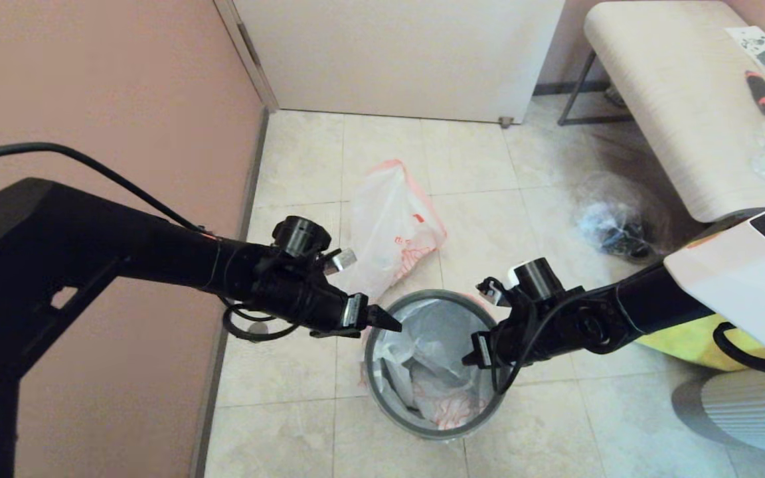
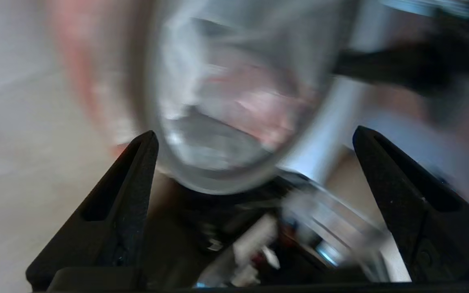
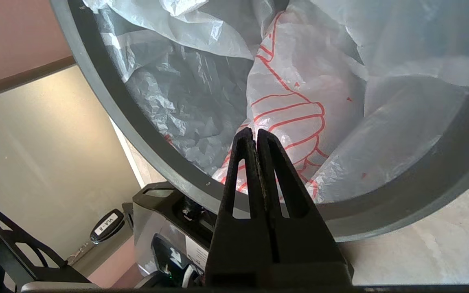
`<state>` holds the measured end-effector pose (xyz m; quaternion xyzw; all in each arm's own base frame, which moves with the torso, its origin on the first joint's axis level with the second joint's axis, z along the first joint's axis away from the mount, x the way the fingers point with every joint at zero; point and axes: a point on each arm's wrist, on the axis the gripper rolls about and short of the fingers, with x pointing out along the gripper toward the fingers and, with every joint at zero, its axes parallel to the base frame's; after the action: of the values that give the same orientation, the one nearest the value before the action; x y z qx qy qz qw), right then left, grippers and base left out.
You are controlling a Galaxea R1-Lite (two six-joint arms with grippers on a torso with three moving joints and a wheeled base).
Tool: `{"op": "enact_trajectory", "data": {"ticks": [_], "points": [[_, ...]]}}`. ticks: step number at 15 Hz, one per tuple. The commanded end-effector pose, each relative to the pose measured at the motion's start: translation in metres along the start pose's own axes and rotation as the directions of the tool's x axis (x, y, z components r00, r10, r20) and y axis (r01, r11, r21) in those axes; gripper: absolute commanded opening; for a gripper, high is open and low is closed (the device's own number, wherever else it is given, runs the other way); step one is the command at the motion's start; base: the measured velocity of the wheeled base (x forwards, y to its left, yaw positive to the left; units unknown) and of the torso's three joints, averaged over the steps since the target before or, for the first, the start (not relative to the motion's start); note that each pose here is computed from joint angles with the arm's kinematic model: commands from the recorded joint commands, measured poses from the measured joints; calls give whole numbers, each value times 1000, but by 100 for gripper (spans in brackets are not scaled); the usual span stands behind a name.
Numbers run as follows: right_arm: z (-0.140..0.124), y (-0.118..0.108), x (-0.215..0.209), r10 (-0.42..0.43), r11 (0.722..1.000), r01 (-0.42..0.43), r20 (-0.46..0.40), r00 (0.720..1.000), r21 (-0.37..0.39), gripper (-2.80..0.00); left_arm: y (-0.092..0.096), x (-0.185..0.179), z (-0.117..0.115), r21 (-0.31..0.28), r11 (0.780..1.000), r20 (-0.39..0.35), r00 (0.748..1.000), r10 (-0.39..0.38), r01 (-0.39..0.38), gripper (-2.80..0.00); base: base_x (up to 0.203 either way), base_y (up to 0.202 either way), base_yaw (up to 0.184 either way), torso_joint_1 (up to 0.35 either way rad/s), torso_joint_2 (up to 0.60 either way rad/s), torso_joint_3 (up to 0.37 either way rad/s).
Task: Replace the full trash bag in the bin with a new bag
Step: Place the trash can ring on the trash can
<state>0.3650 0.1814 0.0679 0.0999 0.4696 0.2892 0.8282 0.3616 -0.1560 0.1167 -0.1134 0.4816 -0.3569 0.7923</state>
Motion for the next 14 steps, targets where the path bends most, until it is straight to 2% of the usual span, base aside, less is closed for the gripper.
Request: {"op": "enact_trajectory", "data": {"ticks": [1,2,4,7,9,12,14], "points": [[1,-6,0,-3,1000,3,2,1000,11,-280,23,7,-4,2,989,-43,988,-147,147,0,0,0,0,0,0,0],[1,-11,0,-9,1000,9,4,1000,18,-280,30,12,-4,12,985,-42,985,-169,169,-277,0,0,0,0,0,0],[2,-19,1,-1,1000,1,0,1000,31,-280,30,13,-2,38,976,-18,977,-214,214,-280,0,0,0,0,0,0],[4,-36,0,3,998,-4,10,1000,60,-280,39,20,-6,46,949,-39,949,-312,313,-280,0,0,0,0,0,0],[0,-46,8,10,997,-9,-15,1000,73,-280,55,33,-12,115,942,-59,949,-311,316,-280,0,0,0,0,0,0],[-6,-69,24,11,997,-8,-43,999,74,-280,86,51,-20,123,950,-72,958,-279,286,-280,0,0,0,0,0,0],[-8,-90,39,3,997,0,-40,999,78,-280,99,56,-21,167,950,-85,964,-254,265,-280,0,0,0,0,0,0]]}}
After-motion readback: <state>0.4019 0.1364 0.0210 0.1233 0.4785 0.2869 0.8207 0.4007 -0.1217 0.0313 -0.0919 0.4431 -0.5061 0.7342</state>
